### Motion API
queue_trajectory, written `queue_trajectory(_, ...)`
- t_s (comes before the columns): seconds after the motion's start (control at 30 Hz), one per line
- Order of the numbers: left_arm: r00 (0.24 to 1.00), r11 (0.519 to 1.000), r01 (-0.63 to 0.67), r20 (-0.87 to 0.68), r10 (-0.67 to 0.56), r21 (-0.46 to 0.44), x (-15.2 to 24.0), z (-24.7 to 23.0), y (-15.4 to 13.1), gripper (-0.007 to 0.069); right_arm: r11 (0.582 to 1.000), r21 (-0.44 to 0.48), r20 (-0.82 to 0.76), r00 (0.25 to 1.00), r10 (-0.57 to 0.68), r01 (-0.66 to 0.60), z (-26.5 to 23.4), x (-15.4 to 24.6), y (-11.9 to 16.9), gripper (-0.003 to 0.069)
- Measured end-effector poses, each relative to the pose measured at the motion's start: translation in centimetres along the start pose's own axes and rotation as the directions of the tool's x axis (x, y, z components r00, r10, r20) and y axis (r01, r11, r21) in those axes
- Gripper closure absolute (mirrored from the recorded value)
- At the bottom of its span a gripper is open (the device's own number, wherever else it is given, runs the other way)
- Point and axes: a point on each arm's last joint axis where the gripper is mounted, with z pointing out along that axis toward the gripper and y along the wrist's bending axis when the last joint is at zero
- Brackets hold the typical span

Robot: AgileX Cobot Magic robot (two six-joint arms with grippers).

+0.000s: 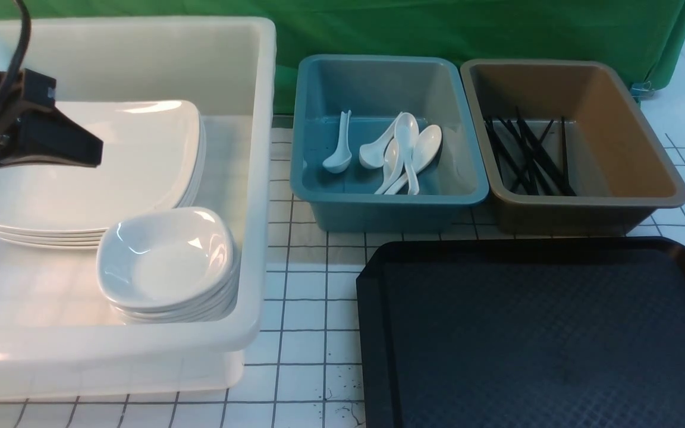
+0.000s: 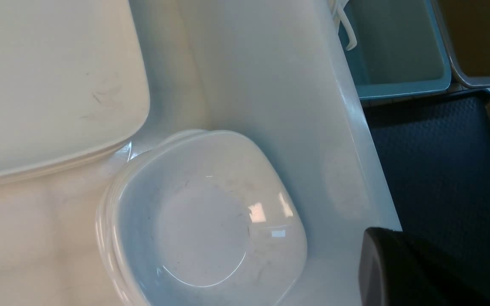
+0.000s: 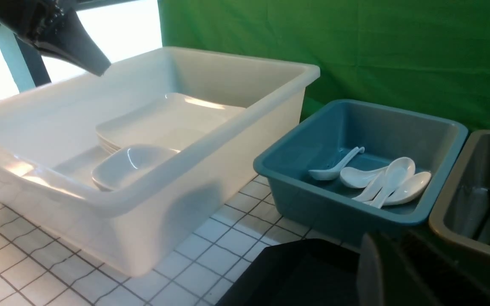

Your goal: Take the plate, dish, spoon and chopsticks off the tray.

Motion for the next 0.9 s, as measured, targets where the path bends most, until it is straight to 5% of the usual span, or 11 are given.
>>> queue_trajectory(0.13, 1.0, 1.0, 0.0, 0.001, 0.0, 0.0, 0.0, 0.0, 0.0, 0.0628, 1.0, 0.03, -0.048, 0.999, 0.001, 0.0, 0.1, 2.4, -0.3, 0.0583)
queue_trajectory(0.37, 1.0, 1.0, -0.001, 0.0, 0.001, -0.004, 0.0, 0.0, 0.0, 0.0628, 0.953, 0.303, -0.09, 0.994, 0.054, -0.024, -1.0, 7.5, -2.2, 0.0561)
queue_trajectory(0.53, 1.0, 1.0, -0.001, -0.001, 0.001, -0.005, 0.0, 0.0, 0.0, 0.0628, 0.845, 0.533, -0.086, 0.99, 0.108, -0.046, -2.1, 11.4, -3.4, 0.0546)
queue_trajectory(0.7, 1.0, 1.0, -0.001, -0.001, 0.001, -0.005, 0.0, 0.0, 0.0, 0.0628, 0.781, 0.621, -0.04, 0.994, 0.104, -0.057, -2.8, 11.8, -3.7, 0.0544)
queue_trajectory(0.9, 1.0, 1.0, -0.003, 0.0, 0.003, -0.002, 0.0, 0.0, 0.0, 0.0628, 0.761, 0.638, 0.017, 0.991, 0.136, -0.115, -2.9, 11.6, -3.7, 0.0528)
